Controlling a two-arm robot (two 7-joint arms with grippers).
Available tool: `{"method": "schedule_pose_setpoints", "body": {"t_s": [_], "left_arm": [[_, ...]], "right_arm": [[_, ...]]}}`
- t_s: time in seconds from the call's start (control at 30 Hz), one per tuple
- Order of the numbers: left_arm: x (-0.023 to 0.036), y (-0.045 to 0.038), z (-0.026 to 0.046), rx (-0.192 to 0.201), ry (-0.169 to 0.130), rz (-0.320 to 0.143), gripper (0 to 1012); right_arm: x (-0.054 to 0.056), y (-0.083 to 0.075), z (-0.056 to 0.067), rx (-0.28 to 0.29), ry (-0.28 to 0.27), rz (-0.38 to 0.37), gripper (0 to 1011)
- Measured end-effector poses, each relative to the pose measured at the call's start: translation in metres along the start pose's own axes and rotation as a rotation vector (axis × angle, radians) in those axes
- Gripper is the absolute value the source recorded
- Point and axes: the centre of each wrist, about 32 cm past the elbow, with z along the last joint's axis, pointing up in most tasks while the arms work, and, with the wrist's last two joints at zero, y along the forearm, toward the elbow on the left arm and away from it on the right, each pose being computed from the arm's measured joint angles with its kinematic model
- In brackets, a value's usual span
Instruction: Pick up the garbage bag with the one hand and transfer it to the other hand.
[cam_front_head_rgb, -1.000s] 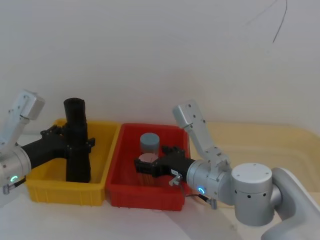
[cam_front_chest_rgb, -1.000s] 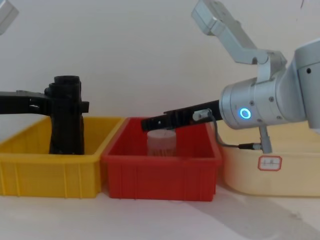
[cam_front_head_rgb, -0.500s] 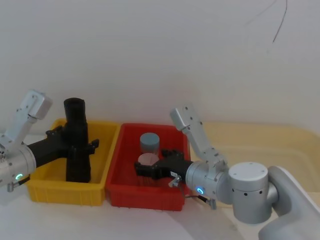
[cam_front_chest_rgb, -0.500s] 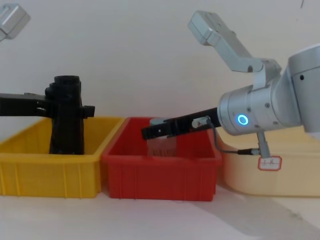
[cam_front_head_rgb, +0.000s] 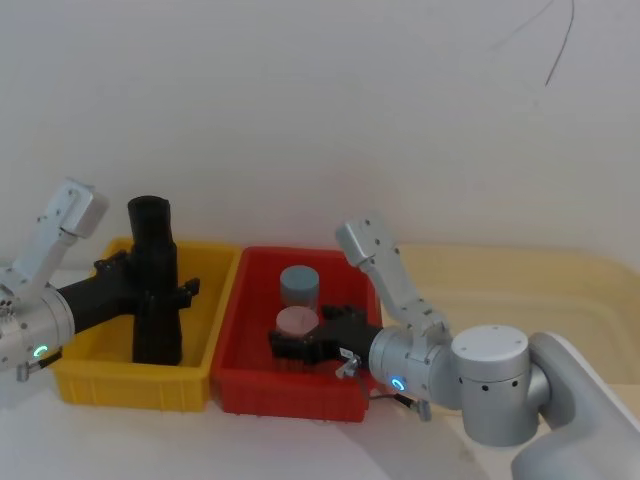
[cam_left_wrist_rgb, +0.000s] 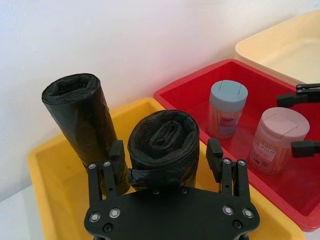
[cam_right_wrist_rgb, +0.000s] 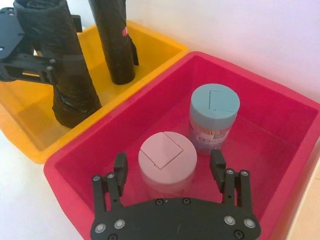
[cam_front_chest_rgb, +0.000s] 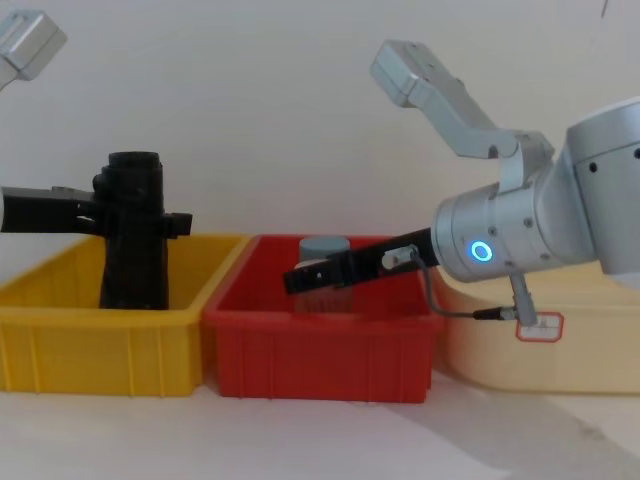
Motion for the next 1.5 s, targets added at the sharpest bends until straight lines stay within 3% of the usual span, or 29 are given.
{"method": "schedule_pose_setpoints", "body": {"t_s": [0.67,0.87,1.3,1.5], "left_arm": [[0.0003,-0.0011,0.0001,0.002,-0.001,0.000,999],[0.0003,-0.0012,0.0001,0.003,-0.001,0.000,877],[0.0005,-0.0013,0.0003,0.003,-0.001,0.000,506],[0.0004,-0.0013,0.0003,0.003,-0.001,0.000,454]], "right_arm": [[0.002,0.010,-0.001,-0.030,-0.011,-0.001,1000],[0.003,0.012,-0.001,-0.035,-0.014,-0.002,987],[0.003,0.014,-0.001,-0.039,-0.016,-0.003,664],[0.003,0.015,-0.001,-0.040,-0.017,-0.003,650]]}}
